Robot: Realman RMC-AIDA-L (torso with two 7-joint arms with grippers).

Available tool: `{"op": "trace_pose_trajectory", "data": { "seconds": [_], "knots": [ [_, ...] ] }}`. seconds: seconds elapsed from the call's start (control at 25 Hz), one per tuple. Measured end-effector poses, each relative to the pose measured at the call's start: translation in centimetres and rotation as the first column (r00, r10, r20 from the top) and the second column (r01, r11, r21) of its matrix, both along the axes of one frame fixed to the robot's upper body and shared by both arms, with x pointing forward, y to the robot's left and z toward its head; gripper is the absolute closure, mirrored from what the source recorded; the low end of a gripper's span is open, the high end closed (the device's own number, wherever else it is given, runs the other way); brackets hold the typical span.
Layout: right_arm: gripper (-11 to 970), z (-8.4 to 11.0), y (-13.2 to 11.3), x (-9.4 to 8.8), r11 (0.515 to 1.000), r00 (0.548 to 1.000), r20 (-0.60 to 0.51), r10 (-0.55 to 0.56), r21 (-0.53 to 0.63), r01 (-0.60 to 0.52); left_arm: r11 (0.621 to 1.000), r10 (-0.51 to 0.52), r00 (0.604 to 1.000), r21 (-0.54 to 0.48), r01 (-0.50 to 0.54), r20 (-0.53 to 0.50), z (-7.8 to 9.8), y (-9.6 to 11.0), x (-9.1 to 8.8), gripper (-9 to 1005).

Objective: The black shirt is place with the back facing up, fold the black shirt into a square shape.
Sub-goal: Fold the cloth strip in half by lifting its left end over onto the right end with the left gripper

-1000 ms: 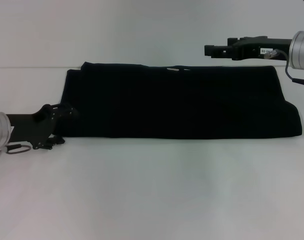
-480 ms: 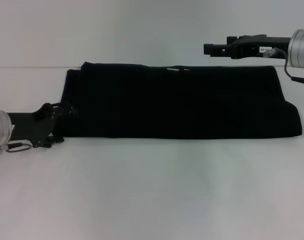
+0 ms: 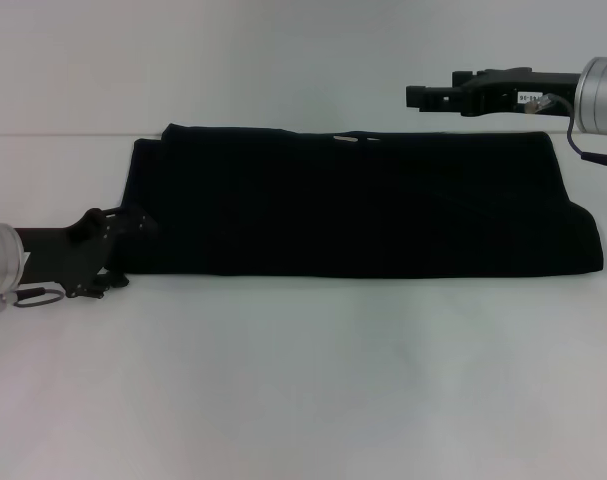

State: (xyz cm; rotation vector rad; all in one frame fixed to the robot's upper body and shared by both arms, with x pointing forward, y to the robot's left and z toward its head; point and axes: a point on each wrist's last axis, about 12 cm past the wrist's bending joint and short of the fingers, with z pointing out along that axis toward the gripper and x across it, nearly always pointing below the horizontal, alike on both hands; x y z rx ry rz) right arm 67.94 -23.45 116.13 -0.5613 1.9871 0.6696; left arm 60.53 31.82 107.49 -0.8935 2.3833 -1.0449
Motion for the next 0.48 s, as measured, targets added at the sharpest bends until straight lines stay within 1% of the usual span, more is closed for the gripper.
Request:
{"op": "trace_pose_trajectory", "data": {
  "seconds": [0.48],
  "knots": [
    [44, 0.29, -0.07, 0.15, 1.000, 1.000, 0.006, 0.001, 0.001, -0.001, 1.000, 0.013, 1.000, 0.017, -0.013, 0.005, -0.11, -0.09, 0.32, 64]
  ]
}}
